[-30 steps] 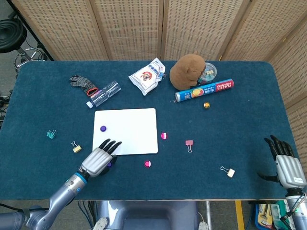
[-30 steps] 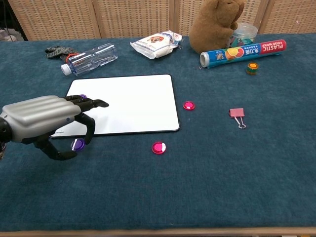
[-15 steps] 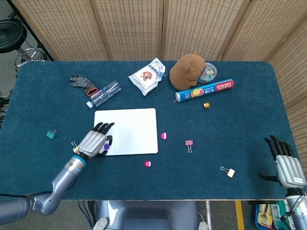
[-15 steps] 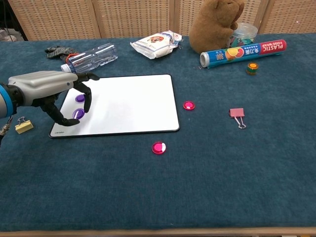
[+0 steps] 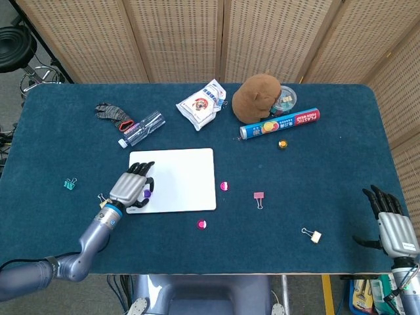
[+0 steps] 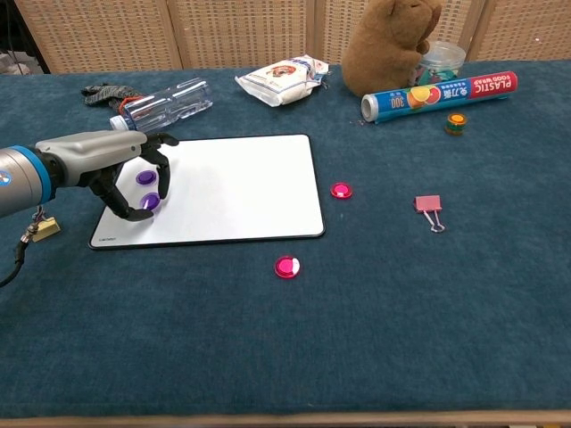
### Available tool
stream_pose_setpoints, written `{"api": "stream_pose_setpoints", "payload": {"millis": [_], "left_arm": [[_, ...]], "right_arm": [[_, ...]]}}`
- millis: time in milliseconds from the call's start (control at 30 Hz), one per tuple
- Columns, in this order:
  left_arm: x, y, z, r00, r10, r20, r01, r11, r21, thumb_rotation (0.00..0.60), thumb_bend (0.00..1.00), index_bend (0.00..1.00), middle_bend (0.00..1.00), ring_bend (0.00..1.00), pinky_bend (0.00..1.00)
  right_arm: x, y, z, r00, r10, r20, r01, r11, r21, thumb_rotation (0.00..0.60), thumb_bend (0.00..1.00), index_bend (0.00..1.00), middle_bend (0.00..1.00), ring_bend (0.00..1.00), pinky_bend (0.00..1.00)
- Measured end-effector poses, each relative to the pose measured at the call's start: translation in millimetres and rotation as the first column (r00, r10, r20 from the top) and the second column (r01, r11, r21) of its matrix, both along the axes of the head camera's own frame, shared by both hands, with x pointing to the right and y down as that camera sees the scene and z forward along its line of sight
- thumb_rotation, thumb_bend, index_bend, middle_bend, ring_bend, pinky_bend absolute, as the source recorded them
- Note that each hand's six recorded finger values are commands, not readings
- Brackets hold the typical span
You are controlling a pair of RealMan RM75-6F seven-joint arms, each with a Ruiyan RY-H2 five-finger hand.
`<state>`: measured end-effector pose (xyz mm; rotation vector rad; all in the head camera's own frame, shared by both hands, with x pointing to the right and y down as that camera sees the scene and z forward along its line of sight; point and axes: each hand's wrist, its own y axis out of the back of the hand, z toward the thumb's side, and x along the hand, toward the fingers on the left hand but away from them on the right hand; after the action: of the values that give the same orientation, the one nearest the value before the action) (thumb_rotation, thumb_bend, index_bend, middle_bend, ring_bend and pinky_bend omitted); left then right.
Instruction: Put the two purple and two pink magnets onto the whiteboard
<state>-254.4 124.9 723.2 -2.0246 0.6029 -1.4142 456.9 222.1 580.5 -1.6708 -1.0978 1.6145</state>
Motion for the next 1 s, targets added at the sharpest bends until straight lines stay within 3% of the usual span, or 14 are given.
{"api": "stream_pose_setpoints", "payload": {"millis": [333, 400, 467, 567, 833, 1000], "left_arm": [[-6, -3, 5, 1.000, -0.025, 0.016, 0.025, 1.000, -0.006, 0.600, 0.31, 0.59, 0.00, 0.00, 0.00], [-8, -2, 5, 0.999, -0.028, 0.028, 0.028, 1.000, -0.008, 0.600, 0.31, 0.53, 0.00, 0.00, 0.00], [-10, -2, 5, 0.999, -0.036, 0.039, 0.036, 0.999, -0.007, 0.600, 0.31, 0.40, 0.00, 0.00, 0.00], [-11, -2, 4, 0.998, -0.045, 0.048, 0.046, 0.999, -0.009, 0.600, 0.31, 0.27, 0.00, 0.00, 0.00], [-13, -5, -7, 0.997, -0.068, 0.027, 0.068, 0.998, -0.002, 0.600, 0.31, 0.11, 0.00, 0.00, 0.00], [-22, -9, -23, 0.996, -0.086, -0.010, 0.086, 0.996, 0.038, 0.600, 0.30, 0.00, 0.00, 0.00, 0.00]], "right_arm": [[1, 0, 0, 1.000, 0.003, 0.001, -0.003, 1.000, 0.000, 0.600, 0.00, 0.00, 0.00, 0.00, 0.00], [1, 0, 0, 1.000, 0.004, 0.001, -0.004, 1.000, 0.001, 0.600, 0.00, 0.00, 0.00, 0.00, 0.00], [1, 0, 0, 1.000, 0.004, 0.001, -0.004, 1.000, 0.001, 0.600, 0.00, 0.00, 0.00, 0.00, 0.00], [1, 0, 0, 1.000, 0.002, 0.001, -0.002, 1.000, 0.000, 0.600, 0.00, 0.00, 0.00, 0.00, 0.00], [1, 0, -1, 1.000, 0.001, 0.002, -0.001, 1.000, 0.005, 0.600, 0.00, 0.00, 0.00, 0.00, 0.00], [-1, -1, -1, 1.000, -0.007, 0.006, 0.006, 1.000, 0.015, 0.600, 0.00, 0.00, 0.00, 0.00, 0.00]]}}
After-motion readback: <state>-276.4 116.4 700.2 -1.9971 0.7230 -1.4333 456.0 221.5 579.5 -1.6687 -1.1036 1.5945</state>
